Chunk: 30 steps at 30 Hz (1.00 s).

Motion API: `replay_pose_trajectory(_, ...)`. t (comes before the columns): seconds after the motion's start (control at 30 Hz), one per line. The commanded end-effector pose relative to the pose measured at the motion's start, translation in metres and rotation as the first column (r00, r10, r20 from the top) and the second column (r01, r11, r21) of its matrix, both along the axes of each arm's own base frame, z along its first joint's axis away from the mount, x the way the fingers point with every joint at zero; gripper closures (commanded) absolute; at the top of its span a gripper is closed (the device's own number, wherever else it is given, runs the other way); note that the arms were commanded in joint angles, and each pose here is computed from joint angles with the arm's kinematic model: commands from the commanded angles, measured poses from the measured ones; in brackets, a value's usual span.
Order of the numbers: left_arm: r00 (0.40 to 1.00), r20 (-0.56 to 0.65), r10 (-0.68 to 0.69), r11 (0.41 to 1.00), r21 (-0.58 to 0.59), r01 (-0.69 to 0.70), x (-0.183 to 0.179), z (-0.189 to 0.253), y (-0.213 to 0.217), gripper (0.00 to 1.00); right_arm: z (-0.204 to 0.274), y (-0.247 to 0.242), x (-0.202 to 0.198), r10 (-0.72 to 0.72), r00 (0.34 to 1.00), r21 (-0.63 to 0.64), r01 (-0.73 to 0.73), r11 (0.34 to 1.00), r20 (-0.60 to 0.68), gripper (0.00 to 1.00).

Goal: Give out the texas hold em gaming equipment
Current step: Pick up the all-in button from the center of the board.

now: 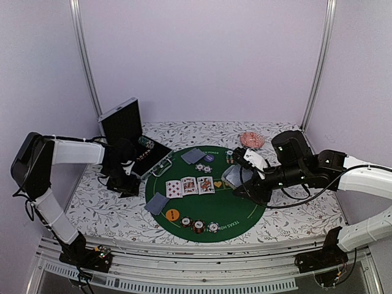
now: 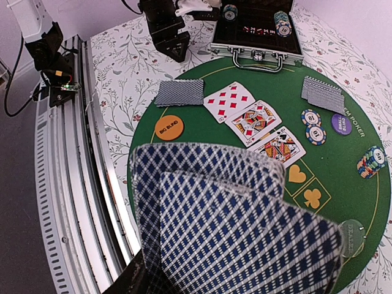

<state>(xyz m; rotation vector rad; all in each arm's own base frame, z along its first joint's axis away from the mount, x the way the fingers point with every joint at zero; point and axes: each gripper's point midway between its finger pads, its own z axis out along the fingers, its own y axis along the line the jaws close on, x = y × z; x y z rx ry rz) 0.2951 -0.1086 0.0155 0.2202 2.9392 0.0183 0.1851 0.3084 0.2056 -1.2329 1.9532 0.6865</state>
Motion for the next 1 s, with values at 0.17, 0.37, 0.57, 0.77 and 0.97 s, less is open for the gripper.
replay_pose_trajectory(0.17,0.993,-0.11,-0.031,0.999,-0.01,0.03,-0.013,-0.013,-0.012,0.27,0.015,0.001,-0.002,0.019,1.0,0.038,-0.019,0.999,0.02,0.54)
replay_pose_trajectory(0.37,0.998,-0.042,0.036,0.999,0.016,-0.035,-0.002,-0.011,-0.006,0.23,0.014,0.001,-0.003,0.023,1.0,0.037,-0.023,0.999,0.019,0.54)
replay_pose_trajectory(0.57,0.999,-0.003,0.053,0.997,0.049,-0.052,0.0,-0.013,0.002,0.22,0.015,0.0,-0.003,0.021,1.0,0.037,-0.022,0.999,0.02,0.54)
replay_pose_trajectory(0.77,0.999,0.015,0.039,0.999,0.009,-0.039,0.003,-0.013,-0.005,0.22,0.015,-0.002,-0.002,0.012,1.0,0.033,-0.013,0.999,0.025,0.54)
replay_pose_trajectory(0.97,0.999,-0.005,0.047,0.999,-0.005,-0.047,-0.006,-0.018,-0.004,0.28,0.013,-0.002,-0.002,0.014,1.0,0.026,-0.014,1.0,0.024,0.54)
